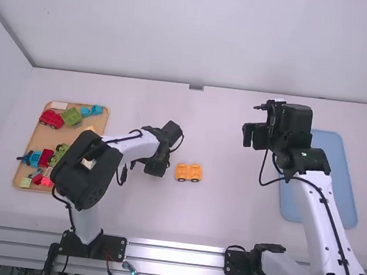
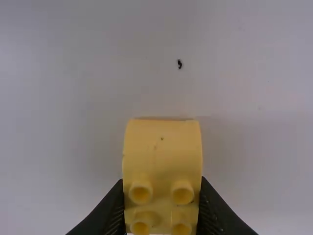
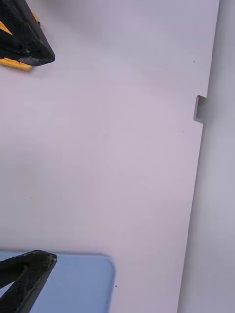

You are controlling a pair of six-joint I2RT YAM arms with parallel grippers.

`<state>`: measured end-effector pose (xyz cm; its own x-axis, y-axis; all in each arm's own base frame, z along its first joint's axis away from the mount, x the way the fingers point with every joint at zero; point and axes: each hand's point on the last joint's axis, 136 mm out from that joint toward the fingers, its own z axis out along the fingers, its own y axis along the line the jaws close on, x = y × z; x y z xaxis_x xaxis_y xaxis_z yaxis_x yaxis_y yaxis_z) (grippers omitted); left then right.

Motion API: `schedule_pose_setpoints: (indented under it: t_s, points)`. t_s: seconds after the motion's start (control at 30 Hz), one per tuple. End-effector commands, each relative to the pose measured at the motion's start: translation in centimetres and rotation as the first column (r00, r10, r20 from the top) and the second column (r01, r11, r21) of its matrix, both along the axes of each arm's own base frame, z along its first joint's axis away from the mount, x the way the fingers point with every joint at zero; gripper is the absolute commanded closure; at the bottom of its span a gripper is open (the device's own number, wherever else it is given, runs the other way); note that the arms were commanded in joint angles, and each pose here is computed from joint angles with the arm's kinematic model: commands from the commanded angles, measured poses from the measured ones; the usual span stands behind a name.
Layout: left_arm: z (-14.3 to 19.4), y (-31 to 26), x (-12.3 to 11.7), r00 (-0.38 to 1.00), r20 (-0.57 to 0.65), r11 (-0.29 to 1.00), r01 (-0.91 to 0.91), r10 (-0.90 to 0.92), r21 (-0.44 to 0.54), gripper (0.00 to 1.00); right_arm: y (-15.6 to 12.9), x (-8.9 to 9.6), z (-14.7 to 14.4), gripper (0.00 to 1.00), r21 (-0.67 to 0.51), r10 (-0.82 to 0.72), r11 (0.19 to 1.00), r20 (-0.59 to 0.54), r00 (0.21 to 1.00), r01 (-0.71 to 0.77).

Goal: Assemble lego blocks to make yellow taxi

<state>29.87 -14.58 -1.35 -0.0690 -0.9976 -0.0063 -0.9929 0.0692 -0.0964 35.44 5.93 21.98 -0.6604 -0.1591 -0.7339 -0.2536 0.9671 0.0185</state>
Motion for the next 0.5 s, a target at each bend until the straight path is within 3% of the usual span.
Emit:
schedule_pose_setpoints:
  t_s: [0.0,0.1,0.13,0.17,0.2,0.23,0.3,0.47]
  points:
    - [-0.67,-0.63,-0.31,0.999,-0.037,0.999,-0.014,0.013,-0.029,0.98,0.23,0.46,1.29,0.01,0.007,0.004,1.0,0.03,1.0,-0.005]
    - [-0.85,-0.69,-0.28,0.999,-0.038,1.0,0.008,-0.009,-0.03,0.98,0.22,0.44,1.27,0.01,0.006,0.004,1.0,0.029,1.0,-0.004]
    - [-0.84,-0.68,-0.22,0.999,-0.037,0.999,0.012,-0.014,-0.031,0.93,0.22,0.44,1.27,0.01,0.006,0.004,1.0,0.029,1.0,-0.004]
    - [-0.83,-0.76,-0.14,0.999,-0.036,0.999,0.011,-0.012,-0.039,0.75,0.23,0.44,1.27,0.01,0.006,0.005,1.0,0.029,1.0,-0.005]
    - [-0.83,-0.91,-0.2,0.999,-0.04,0.999,0.002,-0.004,-0.049,0.44,0.27,0.43,1.27,0.01,0.006,0.006,1.0,0.029,1.0,-0.006]
    - [-0.83,-0.95,-0.25,0.999,-0.043,0.999,0.0,-0.002,-0.051,0.34,0.31,0.42,1.26,0.01,0.006,0.007,1.0,0.028,1.0,-0.007]
    - [-0.84,-0.84,-0.32,0.999,-0.047,0.998,-0.027,0.025,-0.049,0.01,0.19,0.44,1.26,0.01,0.006,0.004,1.0,0.028,1.0,-0.004]
    - [-0.79,-0.57,-0.77,0.997,-0.068,0.998,-0.049,0.046,-0.037,0.01,0.19,0.4,1.21,0.01,0.005,0.004,1.0,0.026,1.0,-0.004]
